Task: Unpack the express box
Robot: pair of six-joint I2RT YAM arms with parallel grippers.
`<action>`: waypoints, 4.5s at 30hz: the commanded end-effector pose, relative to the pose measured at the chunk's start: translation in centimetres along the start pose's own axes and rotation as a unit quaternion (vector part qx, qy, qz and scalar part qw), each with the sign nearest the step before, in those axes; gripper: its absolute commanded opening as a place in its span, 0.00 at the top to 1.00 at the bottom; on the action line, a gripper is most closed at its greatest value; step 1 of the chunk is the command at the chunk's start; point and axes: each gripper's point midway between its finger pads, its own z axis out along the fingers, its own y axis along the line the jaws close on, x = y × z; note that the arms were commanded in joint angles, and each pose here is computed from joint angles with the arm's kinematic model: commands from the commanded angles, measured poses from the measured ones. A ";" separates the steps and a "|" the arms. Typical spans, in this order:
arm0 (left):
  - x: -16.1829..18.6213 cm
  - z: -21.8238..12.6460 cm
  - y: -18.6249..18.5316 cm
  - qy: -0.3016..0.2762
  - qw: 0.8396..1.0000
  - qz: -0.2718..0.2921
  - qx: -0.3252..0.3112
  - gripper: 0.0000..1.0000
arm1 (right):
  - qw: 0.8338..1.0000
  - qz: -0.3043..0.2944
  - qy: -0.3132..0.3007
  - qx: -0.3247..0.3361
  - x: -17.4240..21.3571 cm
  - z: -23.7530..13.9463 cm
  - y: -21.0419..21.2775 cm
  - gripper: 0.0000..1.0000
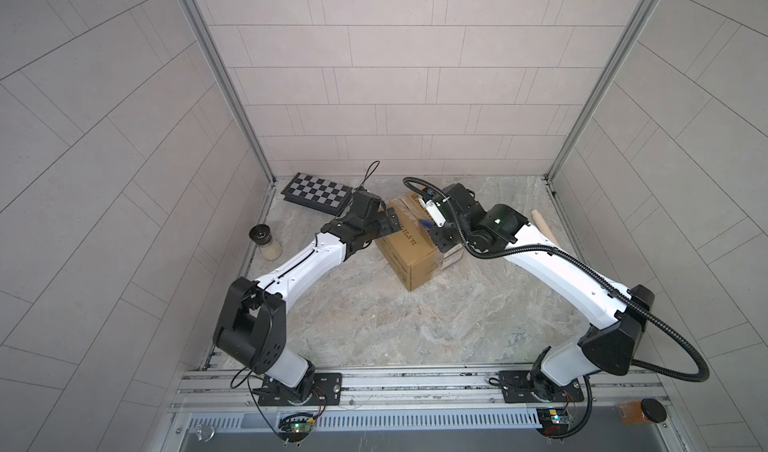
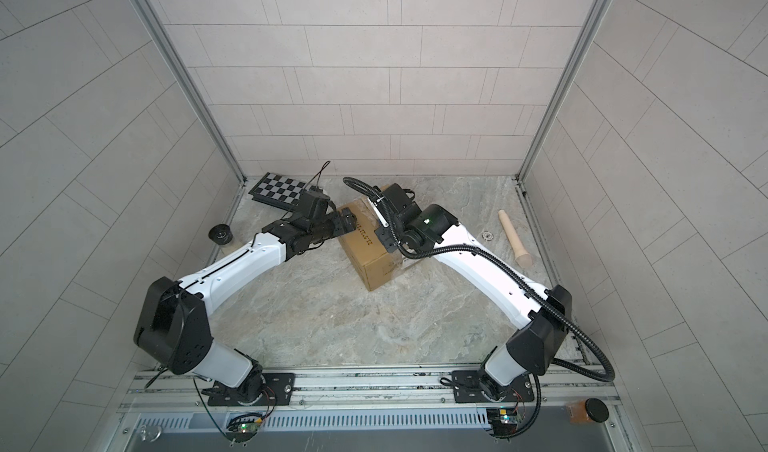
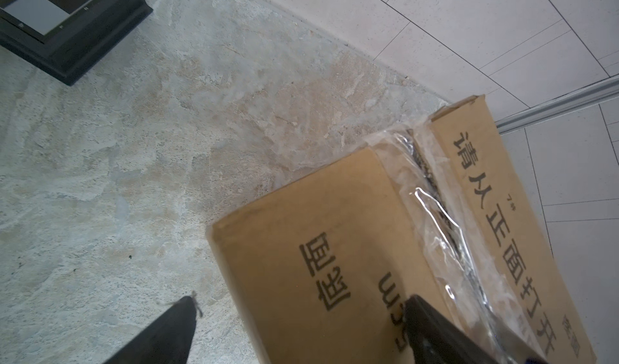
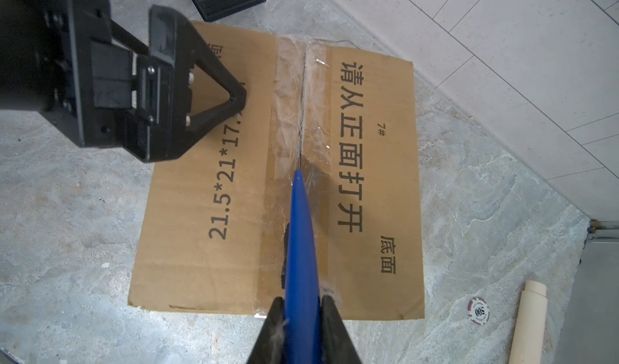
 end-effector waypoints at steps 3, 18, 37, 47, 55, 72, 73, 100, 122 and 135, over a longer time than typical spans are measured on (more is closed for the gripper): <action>3.0 1.2 3.9 0.048 0.996 0.008 -0.074 0.00 | 0.999 -0.020 0.041 0.009 2.7 -1.4 -0.5 1.00; 0.1 -1.3 -0.7 0.011 0.999 0.015 0.025 0.00 | 0.999 -0.022 0.022 -0.017 0.5 2.5 2.0 1.00; -1.0 -1.3 -0.2 0.017 0.995 0.063 -0.071 0.00 | 0.999 -0.040 0.015 -0.034 -0.4 1.4 3.0 1.00; 1.9 0.4 2.8 0.051 0.985 0.088 -0.143 0.01 | 0.999 -0.042 0.025 0.001 0.2 0.1 1.5 1.00; 4.1 1.0 5.9 0.076 0.973 0.089 -0.197 0.01 | 0.998 -0.051 0.029 0.024 1.2 -2.4 0.0 1.00; 2.6 -0.2 1.4 0.051 0.994 0.053 -0.080 0.01 | 0.999 -0.022 0.022 -0.014 0.4 1.9 2.6 1.00; 1.9 -0.9 0.5 0.040 0.996 0.050 -0.057 0.01 | 0.999 -0.023 0.022 -0.013 0.3 1.9 2.6 1.00; 3.3 -0.9 5.7 0.067 0.987 0.043 -0.141 0.01 | 1.000 -0.020 -0.009 -0.005 -0.6 -2.6 1.0 1.00; 4.7 -0.6 6.6 0.072 0.987 0.037 -0.139 0.01 | 1.000 -0.029 -0.006 0.007 0.6 -3.9 0.2 1.00; 5.0 -0.4 6.5 0.074 0.988 0.033 -0.129 0.01 | 1.000 -0.030 0.007 -0.001 0.8 -1.6 1.1 1.00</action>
